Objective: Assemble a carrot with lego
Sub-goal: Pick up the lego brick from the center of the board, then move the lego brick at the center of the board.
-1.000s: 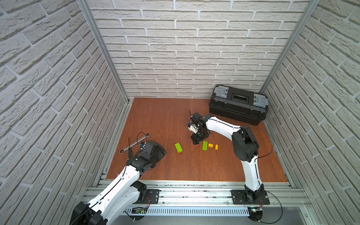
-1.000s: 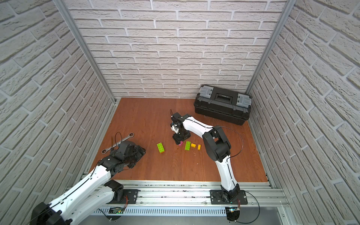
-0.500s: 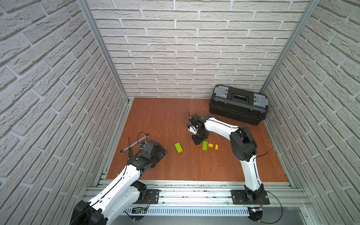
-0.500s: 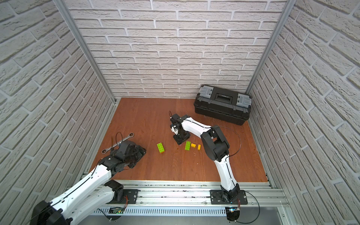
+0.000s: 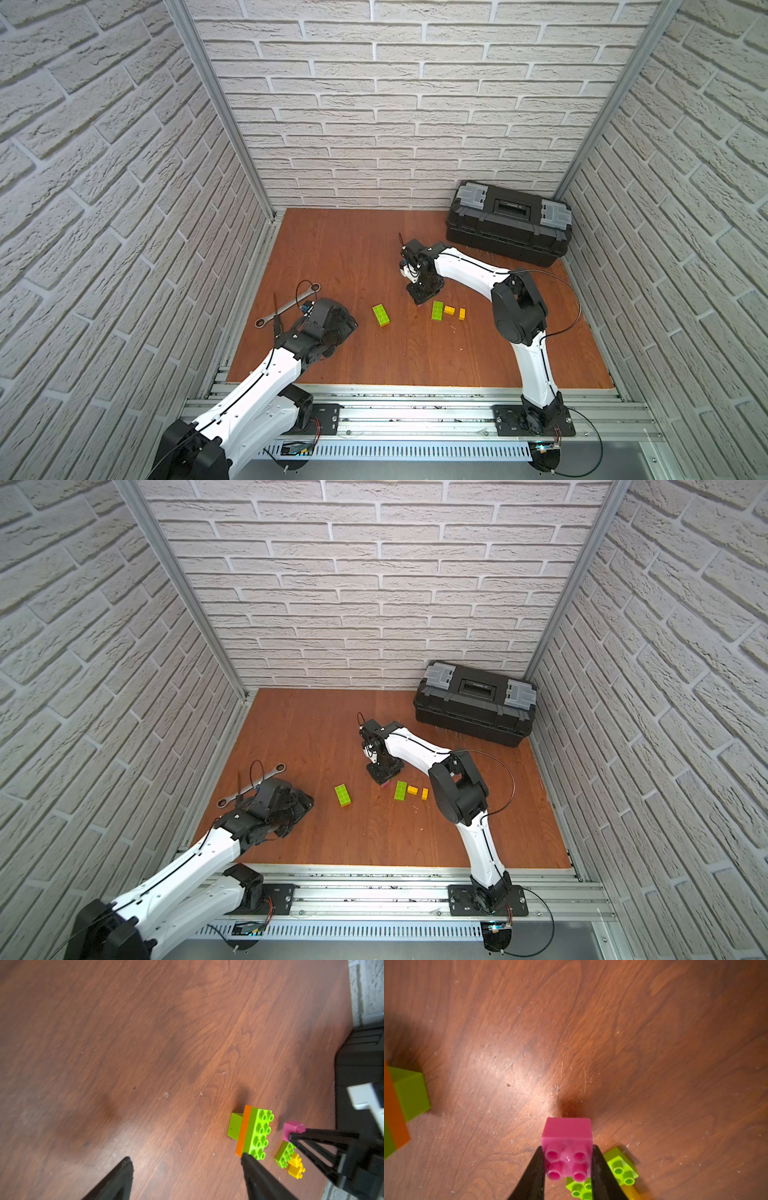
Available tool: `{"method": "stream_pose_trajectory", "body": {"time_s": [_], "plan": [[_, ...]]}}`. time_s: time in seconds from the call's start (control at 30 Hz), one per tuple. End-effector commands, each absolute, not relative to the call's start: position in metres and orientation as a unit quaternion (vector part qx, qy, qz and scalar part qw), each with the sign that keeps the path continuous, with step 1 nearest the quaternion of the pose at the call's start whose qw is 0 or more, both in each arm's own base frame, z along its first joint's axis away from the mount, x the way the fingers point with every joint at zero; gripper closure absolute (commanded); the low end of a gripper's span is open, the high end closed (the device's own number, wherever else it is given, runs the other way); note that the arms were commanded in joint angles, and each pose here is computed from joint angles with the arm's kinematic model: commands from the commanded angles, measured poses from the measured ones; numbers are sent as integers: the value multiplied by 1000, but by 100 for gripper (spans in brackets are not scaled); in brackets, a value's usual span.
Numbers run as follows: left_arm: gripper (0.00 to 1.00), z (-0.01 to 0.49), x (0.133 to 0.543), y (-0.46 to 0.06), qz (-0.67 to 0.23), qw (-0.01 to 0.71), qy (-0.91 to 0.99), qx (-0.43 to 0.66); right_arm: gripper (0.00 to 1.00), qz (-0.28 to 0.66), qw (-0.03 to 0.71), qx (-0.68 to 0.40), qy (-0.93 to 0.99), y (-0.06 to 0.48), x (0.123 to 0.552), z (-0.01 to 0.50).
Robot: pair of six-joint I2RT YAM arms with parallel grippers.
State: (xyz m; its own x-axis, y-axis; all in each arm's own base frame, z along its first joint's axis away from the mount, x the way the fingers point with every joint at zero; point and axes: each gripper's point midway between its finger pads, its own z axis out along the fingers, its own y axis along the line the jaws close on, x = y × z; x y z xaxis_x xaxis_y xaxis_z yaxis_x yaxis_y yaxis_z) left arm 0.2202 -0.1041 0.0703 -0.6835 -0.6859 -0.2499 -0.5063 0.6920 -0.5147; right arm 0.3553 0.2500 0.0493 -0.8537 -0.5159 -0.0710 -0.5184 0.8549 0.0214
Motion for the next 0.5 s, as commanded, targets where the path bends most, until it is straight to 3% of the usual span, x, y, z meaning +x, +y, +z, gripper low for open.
{"method": "stream_pose_trajectory", "body": {"time_s": [0.0, 0.27, 0.47], "plan": [[16, 86, 235, -117, -229, 231, 893, -312, 78, 23, 50, -236, 970, 251, 355, 87], [24, 81, 246, -122, -220, 220, 899, -308, 82, 89, 66, -193, 975, 288, 338, 125], [47, 73, 263, -133, -225, 192, 904, -310, 83, 103, 74, -208, 970, 317, 329, 134]]}}
